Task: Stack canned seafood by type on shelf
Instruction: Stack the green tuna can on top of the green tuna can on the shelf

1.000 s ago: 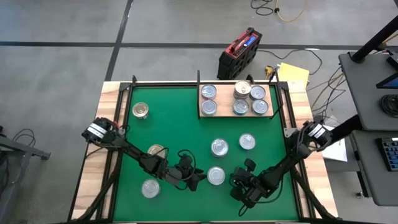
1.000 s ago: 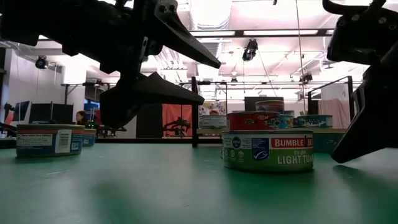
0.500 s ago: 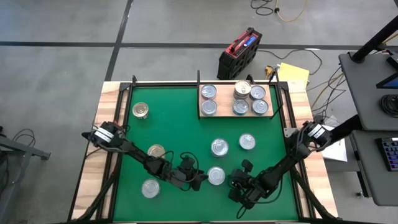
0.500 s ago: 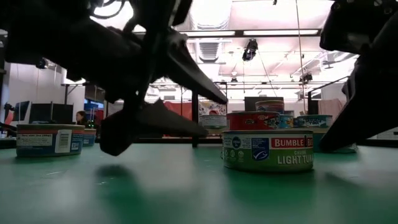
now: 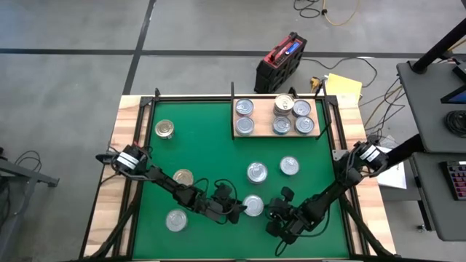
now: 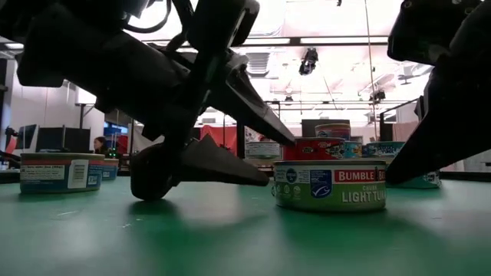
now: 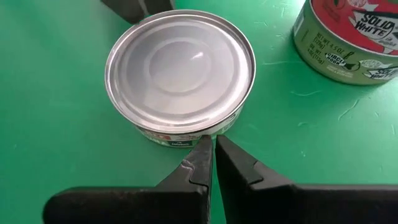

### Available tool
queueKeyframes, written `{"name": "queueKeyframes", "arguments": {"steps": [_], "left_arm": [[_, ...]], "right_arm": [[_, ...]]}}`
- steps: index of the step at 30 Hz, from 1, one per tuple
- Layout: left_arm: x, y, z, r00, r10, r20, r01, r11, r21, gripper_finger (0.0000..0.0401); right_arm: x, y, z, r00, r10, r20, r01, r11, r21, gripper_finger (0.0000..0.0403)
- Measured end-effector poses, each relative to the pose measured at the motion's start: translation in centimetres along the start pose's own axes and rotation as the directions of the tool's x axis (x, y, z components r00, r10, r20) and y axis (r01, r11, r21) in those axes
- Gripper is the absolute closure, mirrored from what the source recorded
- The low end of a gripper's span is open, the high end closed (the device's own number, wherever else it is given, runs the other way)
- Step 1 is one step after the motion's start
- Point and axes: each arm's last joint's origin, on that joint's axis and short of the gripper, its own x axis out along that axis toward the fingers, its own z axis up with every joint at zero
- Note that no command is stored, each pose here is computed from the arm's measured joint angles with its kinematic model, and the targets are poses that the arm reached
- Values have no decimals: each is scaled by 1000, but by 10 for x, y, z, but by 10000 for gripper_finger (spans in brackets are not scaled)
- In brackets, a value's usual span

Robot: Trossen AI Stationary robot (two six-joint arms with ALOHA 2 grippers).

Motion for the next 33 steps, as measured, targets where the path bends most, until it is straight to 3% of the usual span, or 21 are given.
{"name": "queueKeyframes", "arguments": {"steps": [21,28,33], "left_arm": [[0,2,-3,999,18,-41,-18,1000,-6,212],[4,-12,-2,999,6,-44,-1,995,102,212],[6,-20,-1,998,21,-55,-14,993,120,212]], "right_arm": [[17,4,-7,1000,-5,5,5,1000,-1,390],[16,5,-6,1000,0,0,0,1000,-3,390],[16,5,-7,1000,-2,-2,2,1000,-5,390]]}}
